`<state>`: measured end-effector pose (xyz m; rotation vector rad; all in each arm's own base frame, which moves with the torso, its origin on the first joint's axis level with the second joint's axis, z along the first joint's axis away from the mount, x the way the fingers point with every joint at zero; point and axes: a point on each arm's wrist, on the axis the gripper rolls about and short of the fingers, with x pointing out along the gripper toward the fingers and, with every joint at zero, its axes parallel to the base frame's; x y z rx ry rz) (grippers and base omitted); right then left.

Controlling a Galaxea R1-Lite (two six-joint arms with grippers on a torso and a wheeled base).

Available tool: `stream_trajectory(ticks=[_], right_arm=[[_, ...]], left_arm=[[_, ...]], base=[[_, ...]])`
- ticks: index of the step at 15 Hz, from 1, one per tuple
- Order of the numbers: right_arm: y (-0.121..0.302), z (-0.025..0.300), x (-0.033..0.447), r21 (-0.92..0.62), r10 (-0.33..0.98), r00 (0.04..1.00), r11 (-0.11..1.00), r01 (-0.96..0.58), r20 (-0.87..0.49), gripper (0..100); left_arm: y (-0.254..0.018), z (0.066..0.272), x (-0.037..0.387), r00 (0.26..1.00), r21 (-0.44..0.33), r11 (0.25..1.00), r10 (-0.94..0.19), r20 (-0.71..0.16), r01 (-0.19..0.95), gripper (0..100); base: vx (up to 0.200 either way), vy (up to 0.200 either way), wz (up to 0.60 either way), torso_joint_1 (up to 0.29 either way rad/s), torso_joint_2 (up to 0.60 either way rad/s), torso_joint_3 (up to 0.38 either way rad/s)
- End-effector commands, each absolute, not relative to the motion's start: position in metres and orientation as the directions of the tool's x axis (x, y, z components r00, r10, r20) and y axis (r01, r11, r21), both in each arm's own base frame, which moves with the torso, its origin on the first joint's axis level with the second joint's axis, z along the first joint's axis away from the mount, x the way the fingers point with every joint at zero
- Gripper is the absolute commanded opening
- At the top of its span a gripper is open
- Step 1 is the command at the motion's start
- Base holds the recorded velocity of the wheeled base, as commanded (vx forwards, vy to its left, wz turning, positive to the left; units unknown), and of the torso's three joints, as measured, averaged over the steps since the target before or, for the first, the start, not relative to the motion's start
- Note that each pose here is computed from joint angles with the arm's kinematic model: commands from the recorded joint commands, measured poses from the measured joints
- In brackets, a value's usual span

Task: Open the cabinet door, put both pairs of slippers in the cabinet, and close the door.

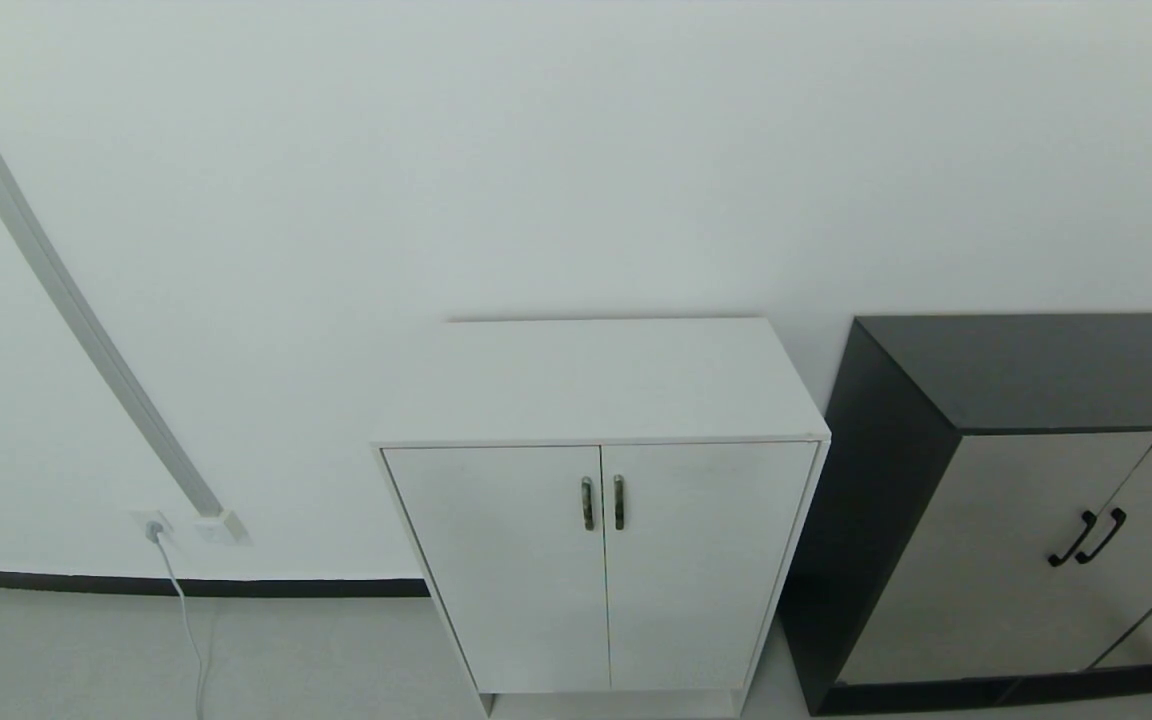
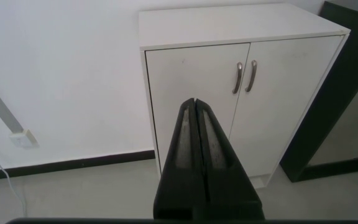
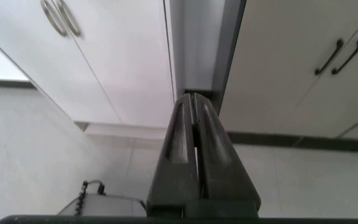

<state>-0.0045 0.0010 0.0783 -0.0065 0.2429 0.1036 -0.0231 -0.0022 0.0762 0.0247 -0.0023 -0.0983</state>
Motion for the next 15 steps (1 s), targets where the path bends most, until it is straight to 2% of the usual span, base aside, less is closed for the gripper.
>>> stream_trajectory(ticks=[1,3,6,9,13,15], right_arm=[[0.001,0.077,-0.012,0.000,0.102,0.984,0.995,-0.103,-0.145,0],[0.000,0.077,-0.016,-0.003,0.104,0.990,0.995,-0.105,-0.090,0],[0.000,0.077,-0.017,-0.002,0.101,0.992,0.995,-0.101,-0.081,0],[0.002,0.076,-0.021,-0.003,0.038,0.999,0.999,-0.038,-0.032,0],[0.001,0.075,-0.022,-0.003,0.038,0.999,0.999,-0.038,-0.009,0],[0.000,0.075,-0.023,0.000,-0.008,1.000,1.000,0.008,-0.005,0]], left_arm=[[-0.002,0.076,-0.023,0.995,0.025,0.995,-0.098,0.000,0.098,0],[-0.002,0.076,-0.023,0.995,0.025,0.995,-0.098,0.000,0.098,0],[-0.002,0.076,-0.023,0.995,0.025,0.995,-0.098,0.000,0.098,0],[-0.002,0.076,-0.023,0.995,0.025,0.995,-0.098,0.002,0.098,0],[-0.002,0.076,-0.023,0.995,0.025,0.995,-0.096,0.000,0.096,0],[-0.002,0.076,-0.023,0.995,0.025,0.995,-0.098,0.002,0.098,0]], base=[[0.000,0.000,0.00,0.000,0.00,0.000],[0.000,0.000,0.00,0.000,0.00,0.000],[0.000,0.000,0.00,0.000,0.00,0.000],[0.000,0.000,0.00,0.000,0.00,0.000],[0.000,0.000,0.00,0.000,0.00,0.000],[0.000,0.000,0.00,0.000,0.00,0.000]])
